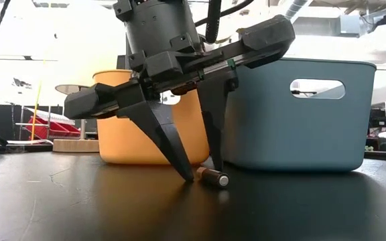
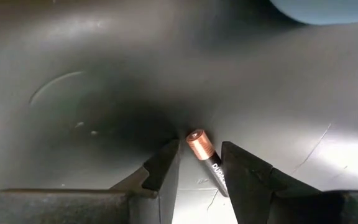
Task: Sort batteries
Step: Put the black battery into the yellow bin
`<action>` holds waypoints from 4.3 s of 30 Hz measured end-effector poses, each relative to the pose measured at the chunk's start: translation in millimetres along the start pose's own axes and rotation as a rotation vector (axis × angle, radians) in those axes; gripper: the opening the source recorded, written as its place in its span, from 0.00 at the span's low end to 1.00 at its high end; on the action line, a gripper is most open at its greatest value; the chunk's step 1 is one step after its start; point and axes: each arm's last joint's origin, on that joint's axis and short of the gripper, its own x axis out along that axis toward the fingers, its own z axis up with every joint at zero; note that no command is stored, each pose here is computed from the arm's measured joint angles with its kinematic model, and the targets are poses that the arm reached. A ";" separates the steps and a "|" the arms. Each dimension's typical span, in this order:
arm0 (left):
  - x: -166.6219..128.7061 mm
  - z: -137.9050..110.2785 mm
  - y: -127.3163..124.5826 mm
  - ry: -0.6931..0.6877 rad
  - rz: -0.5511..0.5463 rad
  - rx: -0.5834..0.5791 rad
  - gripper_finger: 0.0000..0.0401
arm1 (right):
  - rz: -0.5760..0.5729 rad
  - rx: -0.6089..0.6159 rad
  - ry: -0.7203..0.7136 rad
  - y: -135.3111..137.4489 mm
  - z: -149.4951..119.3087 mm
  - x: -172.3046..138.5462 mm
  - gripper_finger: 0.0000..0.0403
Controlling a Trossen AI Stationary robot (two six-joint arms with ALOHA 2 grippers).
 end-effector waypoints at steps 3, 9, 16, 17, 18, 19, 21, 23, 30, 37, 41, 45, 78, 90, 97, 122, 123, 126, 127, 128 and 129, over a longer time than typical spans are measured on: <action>-0.4 -1.3 1.2 0.011 0.011 0.004 0.30 | 0.000 0.000 0.000 0.0 0.0 0.0 0.35; -1.3 -3.0 4.0 0.072 0.049 0.034 0.30 | 0.000 0.000 0.000 0.0 -0.1 0.0 0.35; -1.8 -4.6 6.5 0.123 0.079 0.077 0.25 | 0.000 0.000 0.001 0.0 -0.1 0.0 0.35; -1.8 -4.9 6.9 0.129 0.083 0.081 0.23 | 0.000 0.000 0.001 0.0 -0.1 0.0 0.35; -1.8 -4.9 7.3 0.133 0.086 0.087 0.21 | 0.000 0.000 0.001 0.0 -0.1 0.0 0.35; -1.9 -5.1 7.5 0.135 0.089 0.091 0.19 | 0.000 -0.001 0.001 0.0 -0.1 0.0 0.35; -1.9 -5.5 8.2 0.140 0.095 0.094 0.14 | 0.000 0.000 0.001 0.0 -0.1 0.0 0.35; -2.0 -5.9 8.3 0.156 0.097 0.106 0.11 | 0.000 -0.001 0.001 0.0 -0.1 0.0 0.35; -2.2 -6.7 9.2 0.168 0.103 0.135 0.06 | 0.000 -0.001 0.001 0.0 -0.2 0.0 0.35; -5.1 -15.3 11.2 0.172 0.104 0.168 0.06 | 0.000 -0.003 0.003 0.1 -0.4 -0.1 0.35; -8.5 -22.9 11.4 0.179 0.103 0.186 0.05 | 0.000 -0.003 0.003 0.1 -0.4 -0.1 0.35; -14.2 -28.0 12.4 0.187 0.135 0.205 0.05 | 0.000 -0.003 0.003 0.1 -0.5 0.0 0.35; -151.1 -44.6 -13.6 -0.351 0.064 0.472 0.05 | 0.000 0.000 0.007 0.0 -1.0 0.0 0.35; -151.8 68.9 -30.4 -0.489 0.260 0.547 0.05 | -0.001 0.009 0.002 -0.2 -0.4 0.1 0.35; -145.4 120.4 -31.4 -0.412 0.330 0.556 0.05 | -0.001 0.018 0.003 -0.1 -0.5 0.0 0.35; -103.0 133.6 81.8 -0.422 0.111 0.393 0.05 | -0.017 0.032 0.051 -2.8 -6.8 3.6 0.35; -100.6 135.5 87.6 -0.422 0.116 0.383 0.05 | -0.022 0.033 0.053 -3.7 -7.0 4.6 0.35; -101.7 142.7 96.4 -0.413 0.072 0.377 0.05 | -0.039 0.042 0.063 -6.8 -7.4 8.4 0.35; -102.8 145.6 97.5 -0.418 0.058 0.386 0.06 | -0.045 0.053 0.065 -7.8 -7.5 9.6 0.35; -103.4 148.0 97.5 -0.425 0.044 0.395 0.07 | -0.052 0.065 0.069 -9.2 -7.8 11.2 0.35; -103.8 150.3 97.2 -0.431 0.036 0.406 0.09 | -0.060 0.072 0.073 -10.8 -8.0 13.0 0.35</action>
